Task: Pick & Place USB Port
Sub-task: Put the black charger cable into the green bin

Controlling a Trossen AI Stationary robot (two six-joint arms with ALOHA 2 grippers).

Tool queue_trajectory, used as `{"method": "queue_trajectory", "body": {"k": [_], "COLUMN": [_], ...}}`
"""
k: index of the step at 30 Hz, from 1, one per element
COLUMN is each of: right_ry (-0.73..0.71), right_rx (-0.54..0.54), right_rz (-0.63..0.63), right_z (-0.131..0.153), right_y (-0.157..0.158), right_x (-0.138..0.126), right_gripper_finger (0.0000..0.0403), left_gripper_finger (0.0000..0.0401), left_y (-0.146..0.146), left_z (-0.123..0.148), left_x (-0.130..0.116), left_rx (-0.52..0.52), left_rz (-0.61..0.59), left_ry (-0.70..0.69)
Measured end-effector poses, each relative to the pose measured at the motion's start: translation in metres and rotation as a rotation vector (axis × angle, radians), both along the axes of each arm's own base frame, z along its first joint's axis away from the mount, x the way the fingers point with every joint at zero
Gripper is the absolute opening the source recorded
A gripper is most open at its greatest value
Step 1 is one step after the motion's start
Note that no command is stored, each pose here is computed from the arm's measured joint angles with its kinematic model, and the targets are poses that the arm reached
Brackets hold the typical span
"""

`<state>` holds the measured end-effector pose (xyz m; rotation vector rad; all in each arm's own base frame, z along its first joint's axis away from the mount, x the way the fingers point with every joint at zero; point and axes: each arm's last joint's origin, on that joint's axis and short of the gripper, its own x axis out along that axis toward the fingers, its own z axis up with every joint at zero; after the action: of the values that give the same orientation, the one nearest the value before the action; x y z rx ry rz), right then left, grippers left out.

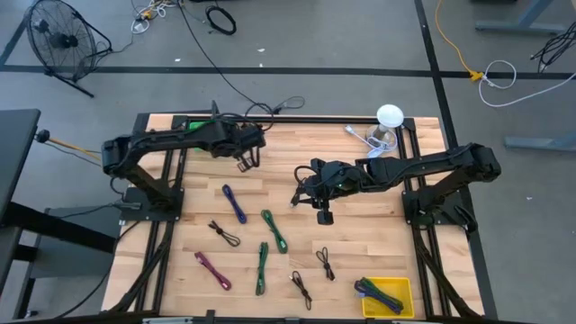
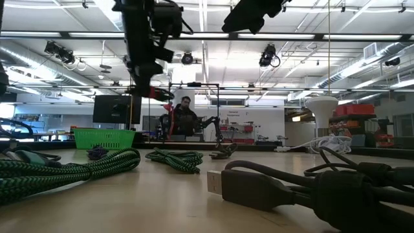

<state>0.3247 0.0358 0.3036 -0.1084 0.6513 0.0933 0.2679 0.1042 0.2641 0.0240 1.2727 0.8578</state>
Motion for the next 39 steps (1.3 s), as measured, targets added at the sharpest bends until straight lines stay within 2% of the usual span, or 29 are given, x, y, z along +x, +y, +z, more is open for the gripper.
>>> {"method": "queue_trajectory", "body": {"k": [8,15,19,23,31,39], "right_ry": [0.0,-0.007,-0.016,-0.016,-0.015,-0.015], "right_rx": [0.0,0.001,0.003,0.004,0.023,0.024], "right_rz": [0.0,0.0,-0.001,-0.002,-0.016,-0.016], "right_z": [0.0,0.0,0.001,0.001,0.001,0.001], "right_y": [0.0,0.0,0.0,0.0,0.0,0.0], "right_x": [0.0,0.0,0.001,0.001,0.001,0.001], "right_gripper_finger": [0.011,0.011,0.011,0.011,0.011,0.011], "left_gripper_finger": [0.0041,0.0041,0.0041,0.0041,0.0041,0.0041], "left_y": [0.005,0.025,0.038,0.05,0.067,0.073], "left_z": [0.011,-0.003,-0.022,-0.039,-0.055,-0.079], "left_x": [-0.044,-0.078,-0.088,-0.096,-0.117,-0.126], "left_rx": [0.062,0.071,0.033,0.05,0.079,0.069], "left_rz": [0.08,0.151,0.104,0.099,0.216,0.125], "left_ry": [0.04,0.051,0.018,0.004,0.035,-0.01]}}
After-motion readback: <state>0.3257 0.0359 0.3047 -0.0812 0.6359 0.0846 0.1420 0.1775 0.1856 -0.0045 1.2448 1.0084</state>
